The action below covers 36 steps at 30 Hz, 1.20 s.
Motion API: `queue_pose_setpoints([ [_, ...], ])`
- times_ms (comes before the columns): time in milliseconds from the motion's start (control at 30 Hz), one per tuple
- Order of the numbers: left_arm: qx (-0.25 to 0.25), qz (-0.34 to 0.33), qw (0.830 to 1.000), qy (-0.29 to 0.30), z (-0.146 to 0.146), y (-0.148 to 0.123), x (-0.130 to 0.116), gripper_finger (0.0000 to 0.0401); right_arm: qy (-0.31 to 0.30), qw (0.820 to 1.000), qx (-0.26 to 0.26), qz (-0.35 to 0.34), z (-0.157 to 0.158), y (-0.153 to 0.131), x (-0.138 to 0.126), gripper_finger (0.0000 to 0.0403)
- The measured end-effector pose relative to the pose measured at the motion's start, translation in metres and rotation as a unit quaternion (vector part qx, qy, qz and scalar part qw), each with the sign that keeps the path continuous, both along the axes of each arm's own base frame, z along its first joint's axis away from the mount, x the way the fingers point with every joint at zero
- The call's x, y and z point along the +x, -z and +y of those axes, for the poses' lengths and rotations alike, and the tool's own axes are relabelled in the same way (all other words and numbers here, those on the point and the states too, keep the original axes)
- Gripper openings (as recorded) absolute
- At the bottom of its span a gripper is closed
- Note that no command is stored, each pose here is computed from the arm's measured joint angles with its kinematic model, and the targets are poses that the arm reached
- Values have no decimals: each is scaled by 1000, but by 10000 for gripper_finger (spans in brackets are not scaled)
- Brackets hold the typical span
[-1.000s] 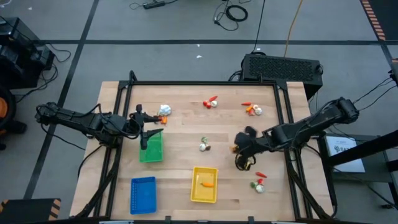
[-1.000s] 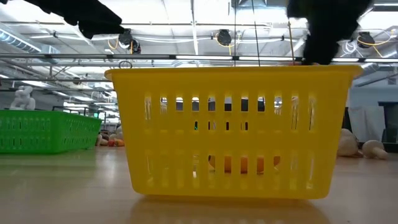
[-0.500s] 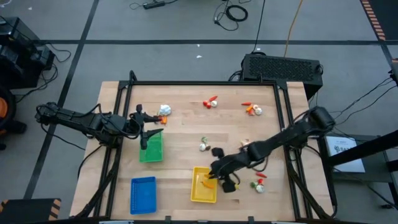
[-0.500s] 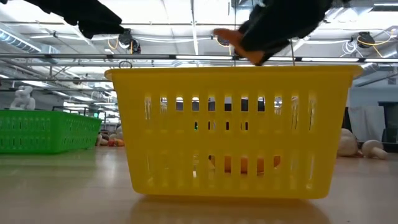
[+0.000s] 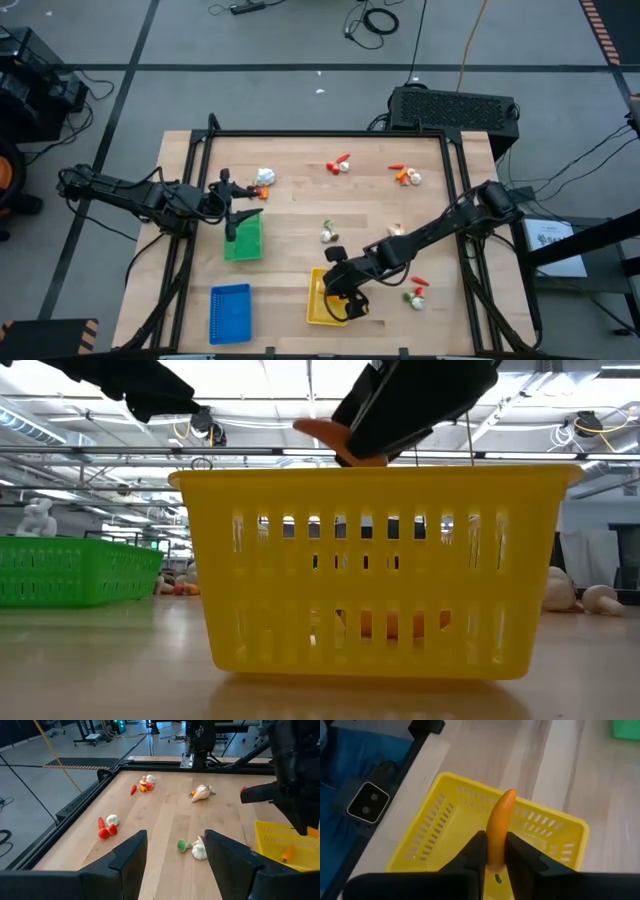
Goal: Sort produce into baskets
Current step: Put the yellow chili pepper into the yellow basket, then put the red chili pepper into the yellow basket
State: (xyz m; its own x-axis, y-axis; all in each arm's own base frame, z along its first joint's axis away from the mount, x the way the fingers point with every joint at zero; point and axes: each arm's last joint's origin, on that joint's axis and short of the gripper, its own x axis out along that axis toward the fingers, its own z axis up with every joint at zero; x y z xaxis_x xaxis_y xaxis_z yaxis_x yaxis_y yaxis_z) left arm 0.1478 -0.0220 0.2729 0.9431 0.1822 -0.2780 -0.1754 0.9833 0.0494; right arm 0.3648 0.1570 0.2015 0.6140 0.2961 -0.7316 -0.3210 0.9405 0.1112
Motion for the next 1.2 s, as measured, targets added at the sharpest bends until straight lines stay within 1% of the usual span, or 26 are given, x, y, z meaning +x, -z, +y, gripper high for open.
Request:
queue_pose_setpoints([
  [200, 0, 0, 1000, 0, 0, 0, 0, 205, 7, 1000, 1, 10, 0, 1, -1, 97],
  [367, 0, 0, 1000, 0, 0, 0, 0, 205, 6, 1000, -7, 27, -2, 0, -6, 111],
  [467, 0, 0, 1000, 0, 0, 0, 0, 205, 7, 1000, -6, 16, -8, -14, -10, 111],
  [600, 0, 0, 1000, 0, 0, 0, 0, 205, 15, 1000, -8, -5, -26, -44, -20, 111],
  [667, 0, 0, 1000, 0, 0, 0, 0, 205, 23, 1000, -11, -11, -39, -61, -28, 111],
  [733, 0, 0, 1000, 0, 0, 0, 0, 205, 49, 998, -25, -1, -56, -73, -38, 111],
  [833, 0, 0, 1000, 0, 0, 0, 0, 205, 110, 991, -74, 28, -87, -85, -53, 111],
  [900, 0, 0, 1000, 0, 0, 0, 0, 205, 161, 980, -105, 54, -112, -88, -61, 111],
  [967, -1, -1, 1000, 0, 0, 0, 0, 205, 203, 968, -122, 82, -137, -88, -66, 112],
  [1100, 0, 0, 1000, 0, 0, 0, 0, 205, 257, 948, -134, 132, -184, -83, -73, 114],
  [1200, -1, 0, 1000, 0, 0, 0, 0, 205, 295, 929, -132, 180, -220, -75, -81, 126],
])
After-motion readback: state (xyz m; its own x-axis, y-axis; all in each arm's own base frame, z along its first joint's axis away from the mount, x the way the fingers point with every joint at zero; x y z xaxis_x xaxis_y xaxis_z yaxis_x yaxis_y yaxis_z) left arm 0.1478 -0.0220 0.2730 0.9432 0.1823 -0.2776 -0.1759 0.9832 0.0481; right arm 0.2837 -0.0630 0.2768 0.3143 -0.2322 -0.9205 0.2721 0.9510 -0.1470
